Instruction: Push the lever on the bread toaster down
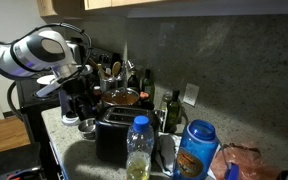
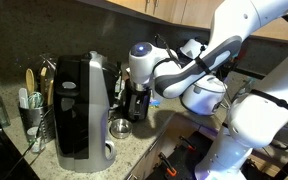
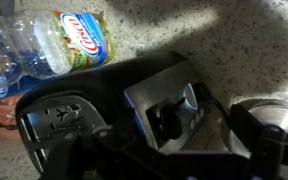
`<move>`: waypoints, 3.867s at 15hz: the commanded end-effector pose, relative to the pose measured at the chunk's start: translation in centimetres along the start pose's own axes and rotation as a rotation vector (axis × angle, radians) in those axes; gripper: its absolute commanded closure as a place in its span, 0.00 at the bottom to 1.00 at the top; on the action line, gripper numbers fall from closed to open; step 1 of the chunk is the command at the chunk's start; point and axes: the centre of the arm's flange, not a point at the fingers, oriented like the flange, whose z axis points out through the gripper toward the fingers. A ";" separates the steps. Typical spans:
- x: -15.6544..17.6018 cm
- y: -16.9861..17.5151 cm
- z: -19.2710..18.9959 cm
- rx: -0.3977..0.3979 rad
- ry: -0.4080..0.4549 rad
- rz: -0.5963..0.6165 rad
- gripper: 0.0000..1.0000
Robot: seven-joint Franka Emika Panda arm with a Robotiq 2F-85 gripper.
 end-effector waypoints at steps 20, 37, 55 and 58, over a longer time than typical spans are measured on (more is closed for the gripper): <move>3.9 -5.9 -0.4 -0.402 0.250 0.103 0.00; 3.6 -8.1 2.8 -0.486 0.145 0.004 0.00; 2.6 -9.2 3.4 -0.486 0.068 -0.025 0.42; 2.5 -9.1 3.4 -0.493 0.058 -0.025 0.66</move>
